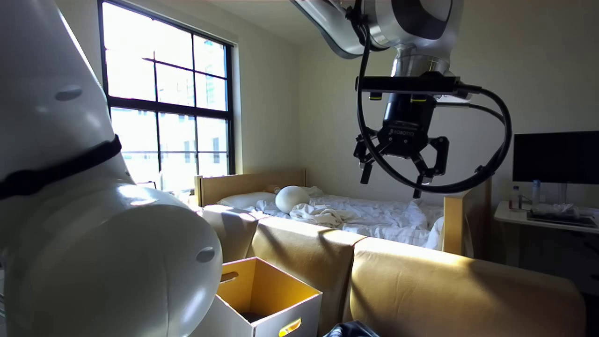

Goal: Put the black jersey in the box

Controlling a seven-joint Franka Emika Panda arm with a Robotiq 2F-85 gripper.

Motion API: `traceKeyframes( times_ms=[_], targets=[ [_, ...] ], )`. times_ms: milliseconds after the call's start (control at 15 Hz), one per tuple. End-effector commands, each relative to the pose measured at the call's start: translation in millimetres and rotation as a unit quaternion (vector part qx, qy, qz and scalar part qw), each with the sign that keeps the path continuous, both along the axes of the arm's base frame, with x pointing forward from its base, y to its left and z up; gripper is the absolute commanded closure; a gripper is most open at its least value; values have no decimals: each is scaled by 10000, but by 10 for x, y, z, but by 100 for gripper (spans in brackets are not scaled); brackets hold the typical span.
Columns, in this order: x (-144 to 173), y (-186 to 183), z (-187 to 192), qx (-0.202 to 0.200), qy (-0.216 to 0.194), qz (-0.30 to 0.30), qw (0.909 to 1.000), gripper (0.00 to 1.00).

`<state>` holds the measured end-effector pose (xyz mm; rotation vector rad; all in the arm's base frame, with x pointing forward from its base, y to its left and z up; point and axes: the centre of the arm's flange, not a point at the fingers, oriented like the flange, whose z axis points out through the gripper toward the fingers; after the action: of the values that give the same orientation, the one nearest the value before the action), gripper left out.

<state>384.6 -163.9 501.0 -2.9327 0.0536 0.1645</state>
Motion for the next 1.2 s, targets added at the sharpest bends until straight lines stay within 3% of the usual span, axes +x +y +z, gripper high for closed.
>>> traceKeyframes(
  times_ms=[0,133,267,400,467,533,600,867,1000,1133],
  targets=[
    [73,-8,161,-47,-53,2,10000,0],
    [307,58,380,-252,-154,200,9994,0],
    [782,158,514,-340,-200,556,9977,0],
    [1218,231,489,-525,-10,885,9947,0],
    [1398,269,395,-425,130,1074,9932,0],
    [1564,323,246,-330,217,1260,9912,0],
    [1706,353,32,-493,386,1298,9896,0],
    [2000,358,-989,-815,796,528,9921,0],
    [2000,483,-1596,-804,1274,92,9885,0],
    [2055,597,-1719,-933,1099,-284,9891,0]
  ],
)
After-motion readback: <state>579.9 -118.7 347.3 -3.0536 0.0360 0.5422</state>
